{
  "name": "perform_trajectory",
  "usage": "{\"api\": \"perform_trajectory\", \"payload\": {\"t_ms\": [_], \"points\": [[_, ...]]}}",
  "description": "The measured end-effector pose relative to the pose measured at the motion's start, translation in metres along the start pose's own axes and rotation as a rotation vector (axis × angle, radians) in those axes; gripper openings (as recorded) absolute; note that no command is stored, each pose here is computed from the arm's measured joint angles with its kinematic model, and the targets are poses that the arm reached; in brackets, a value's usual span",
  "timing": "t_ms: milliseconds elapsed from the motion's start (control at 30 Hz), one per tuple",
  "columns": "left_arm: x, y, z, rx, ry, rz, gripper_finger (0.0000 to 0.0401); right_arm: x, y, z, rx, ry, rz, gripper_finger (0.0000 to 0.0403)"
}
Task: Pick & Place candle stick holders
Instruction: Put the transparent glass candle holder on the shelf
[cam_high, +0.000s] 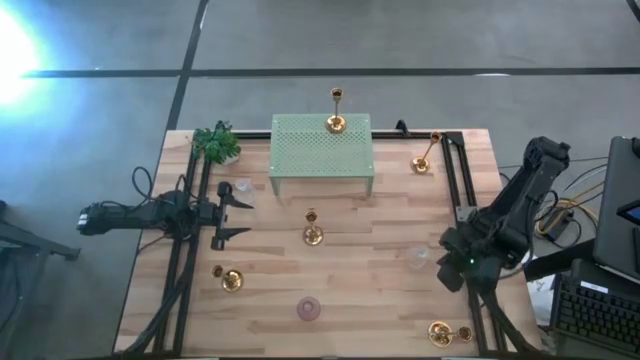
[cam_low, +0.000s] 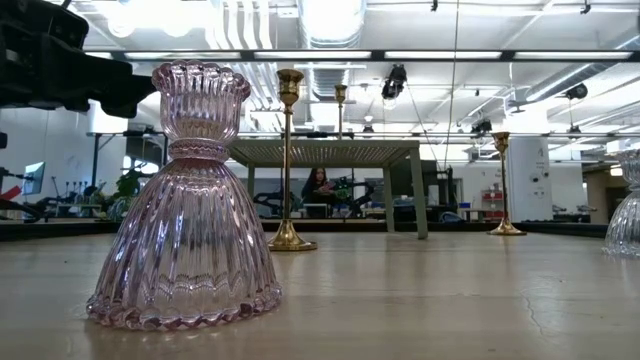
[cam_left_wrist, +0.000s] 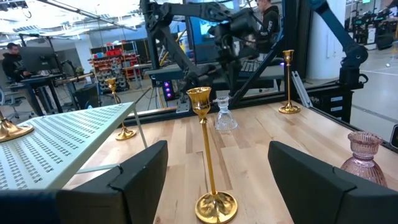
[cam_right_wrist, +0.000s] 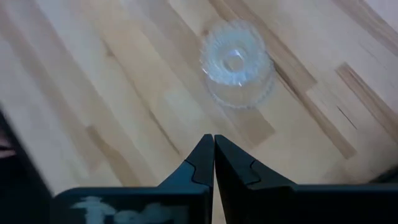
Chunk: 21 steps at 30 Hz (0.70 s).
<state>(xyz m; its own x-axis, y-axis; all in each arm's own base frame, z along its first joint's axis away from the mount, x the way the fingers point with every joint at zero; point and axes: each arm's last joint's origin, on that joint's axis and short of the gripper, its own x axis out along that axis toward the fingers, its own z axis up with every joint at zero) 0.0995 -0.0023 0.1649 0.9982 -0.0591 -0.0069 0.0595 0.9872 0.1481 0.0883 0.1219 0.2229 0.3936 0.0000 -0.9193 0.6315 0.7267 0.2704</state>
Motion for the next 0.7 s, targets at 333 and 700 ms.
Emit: {"api": "perform_trajectory", "payload": {"t_ms": [333,700], "points": [[0.000,0.000,0.000,0.000,0.000,0.000,0.0282,0.033,0.013,-0.016,-0.029,-0.032,-0.186,0.0022],[0.000,0.000,0.000,0.000,0.000,0.000,0.0282,0.056,0.020,-0.026,-0.055,-0.050,-0.272,0.0175]]}}
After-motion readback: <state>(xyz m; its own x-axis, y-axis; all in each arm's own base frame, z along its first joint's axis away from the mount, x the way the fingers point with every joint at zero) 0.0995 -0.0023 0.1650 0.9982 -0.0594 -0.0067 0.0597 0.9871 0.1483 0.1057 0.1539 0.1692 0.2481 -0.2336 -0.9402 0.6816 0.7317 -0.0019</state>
